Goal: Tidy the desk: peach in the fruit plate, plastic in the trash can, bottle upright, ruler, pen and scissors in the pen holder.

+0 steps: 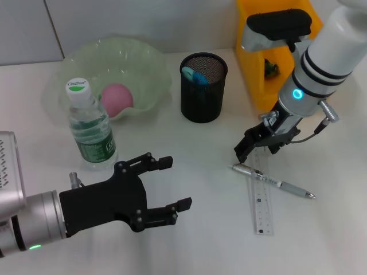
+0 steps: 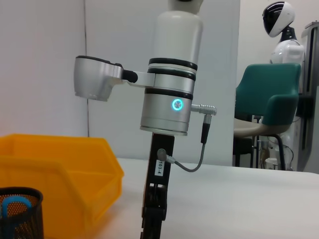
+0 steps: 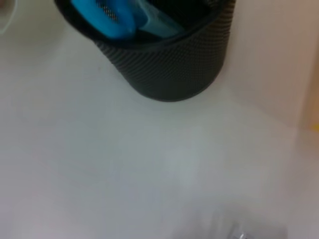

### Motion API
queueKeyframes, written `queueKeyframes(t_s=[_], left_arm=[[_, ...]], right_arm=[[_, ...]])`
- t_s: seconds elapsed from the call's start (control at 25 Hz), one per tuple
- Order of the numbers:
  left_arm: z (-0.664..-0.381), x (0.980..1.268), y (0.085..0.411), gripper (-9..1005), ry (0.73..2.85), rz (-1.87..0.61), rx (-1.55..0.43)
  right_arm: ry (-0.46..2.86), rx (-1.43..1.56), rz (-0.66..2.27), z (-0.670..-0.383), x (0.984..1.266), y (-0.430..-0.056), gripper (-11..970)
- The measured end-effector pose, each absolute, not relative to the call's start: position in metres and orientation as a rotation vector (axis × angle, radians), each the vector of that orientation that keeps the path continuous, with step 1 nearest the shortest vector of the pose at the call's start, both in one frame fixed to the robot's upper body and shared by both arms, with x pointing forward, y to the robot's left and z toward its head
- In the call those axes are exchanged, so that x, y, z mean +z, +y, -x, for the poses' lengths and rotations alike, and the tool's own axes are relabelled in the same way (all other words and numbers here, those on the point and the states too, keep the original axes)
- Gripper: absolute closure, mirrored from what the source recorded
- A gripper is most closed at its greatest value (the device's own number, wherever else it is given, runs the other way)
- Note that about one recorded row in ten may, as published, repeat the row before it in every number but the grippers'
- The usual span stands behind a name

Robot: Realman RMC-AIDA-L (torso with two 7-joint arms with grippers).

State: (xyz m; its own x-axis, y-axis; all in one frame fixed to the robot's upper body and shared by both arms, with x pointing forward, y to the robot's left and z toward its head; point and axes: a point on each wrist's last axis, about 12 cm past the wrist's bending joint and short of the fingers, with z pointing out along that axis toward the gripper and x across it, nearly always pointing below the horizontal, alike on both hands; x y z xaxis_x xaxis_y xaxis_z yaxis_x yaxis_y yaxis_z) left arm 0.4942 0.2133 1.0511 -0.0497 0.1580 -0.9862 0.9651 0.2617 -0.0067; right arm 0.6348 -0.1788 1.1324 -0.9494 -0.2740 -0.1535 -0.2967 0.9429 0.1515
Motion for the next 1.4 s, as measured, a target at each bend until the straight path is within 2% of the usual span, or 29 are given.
queueKeyframes(t_s=[0.56, 1.4], left_arm=[[-0.4943, 1.0524, 0.2139, 161, 1.45, -1.113, -0.95], [-0.4962, 1.0549, 0.2112, 161, 1.436, -1.119, -0.943]], right_arm=[[2.98, 0.306, 0.362, -0.6339, 1.1307, -0.1875, 152], [2.967, 0.203, 0.438, -0.6362, 1.1313, -0.1859, 153]])
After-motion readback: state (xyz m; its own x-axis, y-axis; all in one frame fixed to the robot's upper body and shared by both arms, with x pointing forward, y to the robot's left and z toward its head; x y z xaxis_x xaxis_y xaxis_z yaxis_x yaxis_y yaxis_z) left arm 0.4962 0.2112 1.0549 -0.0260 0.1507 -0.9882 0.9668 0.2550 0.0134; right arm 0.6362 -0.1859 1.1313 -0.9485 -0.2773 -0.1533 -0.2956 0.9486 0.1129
